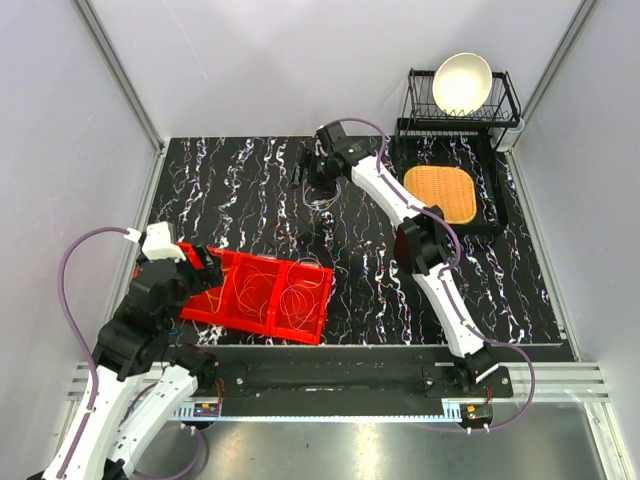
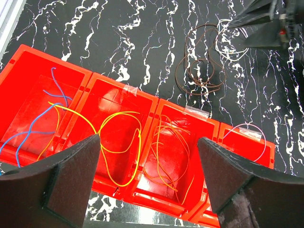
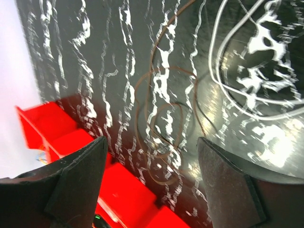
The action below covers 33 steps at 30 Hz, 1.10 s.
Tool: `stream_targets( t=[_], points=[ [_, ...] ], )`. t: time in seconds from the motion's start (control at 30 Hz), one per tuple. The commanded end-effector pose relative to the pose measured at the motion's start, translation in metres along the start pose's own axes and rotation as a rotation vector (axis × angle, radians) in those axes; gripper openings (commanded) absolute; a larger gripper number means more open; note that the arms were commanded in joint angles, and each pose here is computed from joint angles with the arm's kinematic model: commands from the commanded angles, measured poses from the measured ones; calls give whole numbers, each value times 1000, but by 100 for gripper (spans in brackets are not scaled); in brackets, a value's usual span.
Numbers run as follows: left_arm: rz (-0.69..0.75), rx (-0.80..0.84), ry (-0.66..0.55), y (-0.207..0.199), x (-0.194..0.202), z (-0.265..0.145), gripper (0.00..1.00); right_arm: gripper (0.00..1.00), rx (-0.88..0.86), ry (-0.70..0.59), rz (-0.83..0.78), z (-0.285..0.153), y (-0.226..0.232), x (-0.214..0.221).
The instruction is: Untangle the cables
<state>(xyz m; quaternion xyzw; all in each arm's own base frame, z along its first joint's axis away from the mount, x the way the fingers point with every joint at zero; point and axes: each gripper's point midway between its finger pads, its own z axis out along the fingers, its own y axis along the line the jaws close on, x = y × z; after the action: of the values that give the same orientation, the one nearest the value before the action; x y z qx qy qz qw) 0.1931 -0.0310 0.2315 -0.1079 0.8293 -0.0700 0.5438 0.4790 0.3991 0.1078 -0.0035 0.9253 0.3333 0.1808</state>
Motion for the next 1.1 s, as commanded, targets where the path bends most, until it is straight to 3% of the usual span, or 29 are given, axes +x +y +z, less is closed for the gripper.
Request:
stream_targets(
  t=[0.0,0.37,0.9,1.03,1.07],
  points=[
    [-15,17,-49,-3,-11,-1,87,82,-147,-73,97,10,35,-19],
    [-20,19,-62,-3,-13,-3,87,82,-207,-168,327,41,42,-39],
    [-21,22,-67,-3,-14,-4,87,78,-194,-169,423,72,30,-29],
    [-21,19,-65,-2,-13,-3,87,60,-213,-188,429,75,35,-33],
    [-21,20,-66,-3,-14,-4,87,45,-215,-189,426,79,35,-32]
  ],
)
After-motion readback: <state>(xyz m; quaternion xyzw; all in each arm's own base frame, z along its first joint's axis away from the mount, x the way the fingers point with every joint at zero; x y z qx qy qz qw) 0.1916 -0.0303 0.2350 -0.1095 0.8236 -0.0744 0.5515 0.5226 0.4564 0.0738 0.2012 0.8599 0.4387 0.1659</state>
